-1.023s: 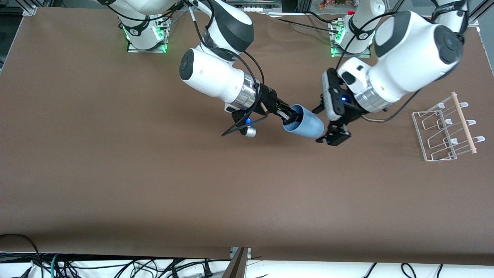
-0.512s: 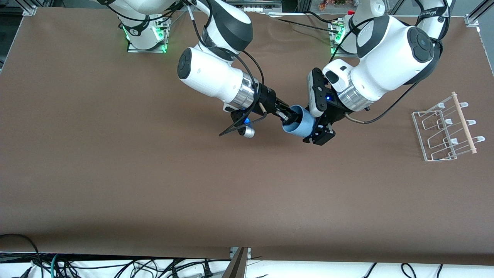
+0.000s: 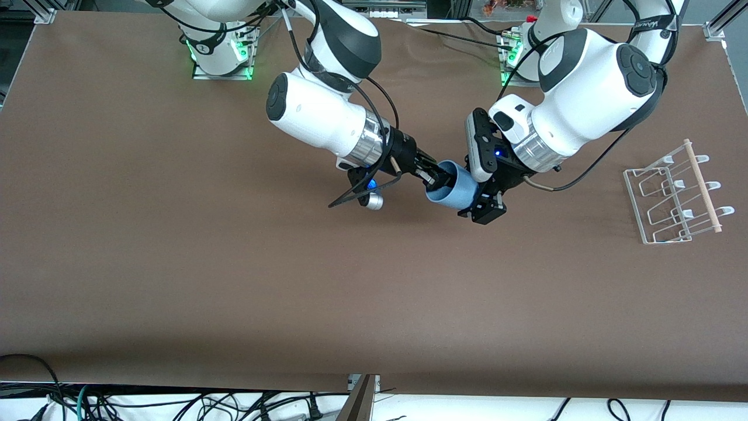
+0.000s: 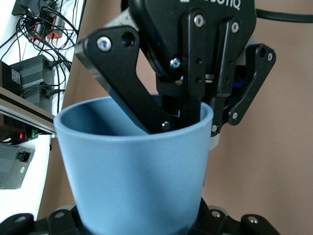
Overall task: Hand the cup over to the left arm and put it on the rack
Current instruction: 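Close the left gripper on the cup rim beside the right gripper, then carry the cup to the rack with the left gripper while the right gripper retracts, then hang the cup upside down on a rack prong with the left gripper, then open the left gripper and raise it away from the rack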
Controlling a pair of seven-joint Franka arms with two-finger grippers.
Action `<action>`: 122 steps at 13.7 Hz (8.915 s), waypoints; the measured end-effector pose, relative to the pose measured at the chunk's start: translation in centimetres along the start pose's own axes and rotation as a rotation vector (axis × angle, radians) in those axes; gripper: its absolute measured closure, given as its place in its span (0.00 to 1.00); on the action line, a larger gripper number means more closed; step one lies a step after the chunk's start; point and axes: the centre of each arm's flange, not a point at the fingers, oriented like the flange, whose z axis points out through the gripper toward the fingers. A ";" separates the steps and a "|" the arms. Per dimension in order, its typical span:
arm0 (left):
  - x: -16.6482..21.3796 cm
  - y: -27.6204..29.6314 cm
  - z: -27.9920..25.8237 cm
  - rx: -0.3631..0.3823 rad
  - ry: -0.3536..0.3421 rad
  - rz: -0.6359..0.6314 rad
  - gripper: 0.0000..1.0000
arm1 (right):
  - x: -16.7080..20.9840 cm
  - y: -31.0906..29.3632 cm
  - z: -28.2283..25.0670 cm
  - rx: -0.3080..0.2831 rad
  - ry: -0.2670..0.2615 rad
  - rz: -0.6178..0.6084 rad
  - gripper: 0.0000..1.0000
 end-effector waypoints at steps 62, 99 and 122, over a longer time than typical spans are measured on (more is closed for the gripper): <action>-46.0 19.6 4.7 -0.352 -1.894 0.321 0.28 | 16.8 9.1 -45.2 -1.035 0.149 -0.884 0.00; -23.2 -0.8 -16.7 0.079 -0.780 -1.172 0.00 | 17.4 9.1 -46.4 -1.027 0.205 -0.893 0.00; -17.8 -1.3 -22.4 0.126 -0.502 -1.732 0.00 | 17.9 9.1 -46.6 -1.024 0.214 -0.890 0.00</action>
